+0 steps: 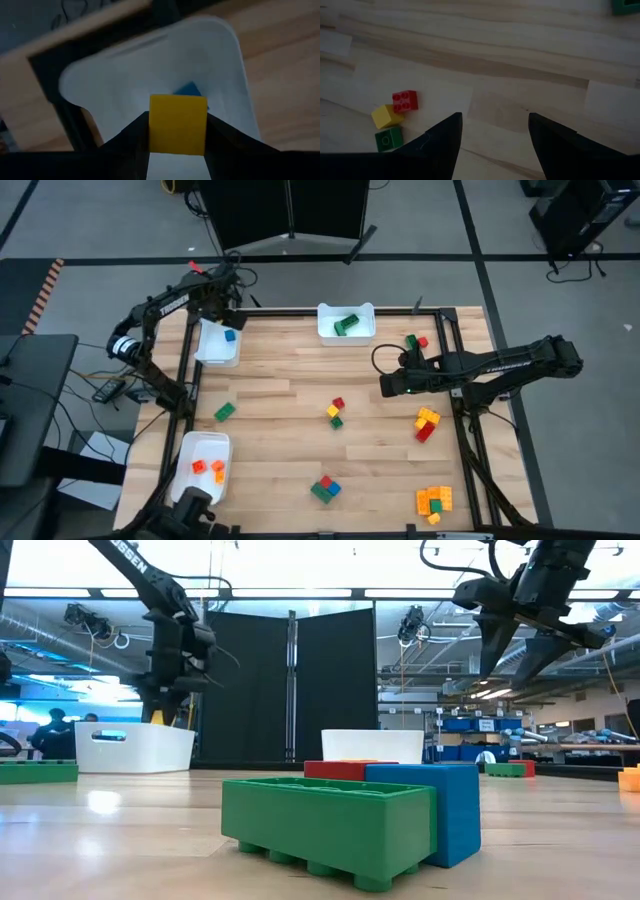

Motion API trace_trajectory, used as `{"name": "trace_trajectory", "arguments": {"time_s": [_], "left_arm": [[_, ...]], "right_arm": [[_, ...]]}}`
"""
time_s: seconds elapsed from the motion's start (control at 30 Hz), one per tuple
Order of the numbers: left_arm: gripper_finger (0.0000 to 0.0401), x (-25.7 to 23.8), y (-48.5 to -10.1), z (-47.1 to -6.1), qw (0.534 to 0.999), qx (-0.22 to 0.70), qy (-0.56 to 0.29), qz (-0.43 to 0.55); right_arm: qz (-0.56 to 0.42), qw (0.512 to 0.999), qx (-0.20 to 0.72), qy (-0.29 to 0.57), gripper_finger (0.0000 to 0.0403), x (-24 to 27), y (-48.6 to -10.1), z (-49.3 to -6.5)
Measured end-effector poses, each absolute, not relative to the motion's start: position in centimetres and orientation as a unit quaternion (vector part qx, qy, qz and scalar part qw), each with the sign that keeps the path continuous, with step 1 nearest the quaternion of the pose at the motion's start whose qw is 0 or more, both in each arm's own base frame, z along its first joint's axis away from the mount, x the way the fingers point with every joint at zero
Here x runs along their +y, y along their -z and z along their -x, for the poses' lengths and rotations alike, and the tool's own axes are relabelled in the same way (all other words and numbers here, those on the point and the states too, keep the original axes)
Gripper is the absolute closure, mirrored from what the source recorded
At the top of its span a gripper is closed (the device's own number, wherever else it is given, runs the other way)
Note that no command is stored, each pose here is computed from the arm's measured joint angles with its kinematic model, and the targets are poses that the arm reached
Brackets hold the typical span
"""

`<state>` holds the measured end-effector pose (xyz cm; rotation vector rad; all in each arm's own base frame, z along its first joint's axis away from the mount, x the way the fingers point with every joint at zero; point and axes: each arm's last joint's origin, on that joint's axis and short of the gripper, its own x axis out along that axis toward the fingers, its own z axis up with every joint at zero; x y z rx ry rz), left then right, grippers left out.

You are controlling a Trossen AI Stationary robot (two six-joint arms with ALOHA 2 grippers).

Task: Sort blocks by size
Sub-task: Put the yellow block into the top left white bin

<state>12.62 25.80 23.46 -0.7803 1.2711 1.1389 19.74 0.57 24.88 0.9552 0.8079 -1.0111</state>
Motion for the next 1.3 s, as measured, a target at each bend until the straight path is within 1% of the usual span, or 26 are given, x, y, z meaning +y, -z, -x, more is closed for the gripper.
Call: {"name": "trace_trajectory", "arguments": {"time_s": [0.17,0.33,0.53,0.67,0.77,1.13,1.3], "left_arm": [[0.0249,26.1,-22.3,-12.7,0.567,0.556,-0.493,0.357],[0.0249,26.8,-21.1,-13.1,0.554,0.552,-0.5,0.372],[0.0249,27.4,-18.6,-13.4,0.536,0.608,-0.458,0.365],[0.0246,27.4,-18.0,-13.5,0.532,0.623,-0.44,0.366],[0.0234,27.5,-18.1,-13.5,0.535,0.623,-0.439,0.364],[0.0168,27.7,-18.2,-13.4,0.539,0.622,-0.439,0.36],[0.0153,27.6,-18.5,-13.3,0.544,0.627,-0.431,0.354]], "right_arm": [[-0.429,0.694,0.361,0.452,0.0163,0.6,-24.9,-19.8],[-0.429,0.694,0.361,0.452,0.0163,0.6,-24.9,-19.8],[-0.429,0.694,0.361,0.452,0.0163,0.6,-24.9,-19.8],[-0.429,0.694,0.361,0.452,0.0163,0.6,-24.9,-19.8],[-0.43,0.695,0.359,0.451,0.0163,0.6,-24.9,-19.8],[-0.43,0.695,0.359,0.45,0.0163,0.6,-24.9,-19.8],[-0.429,0.696,0.36,0.45,0.0163,0.6,-24.9,-19.8]]}}
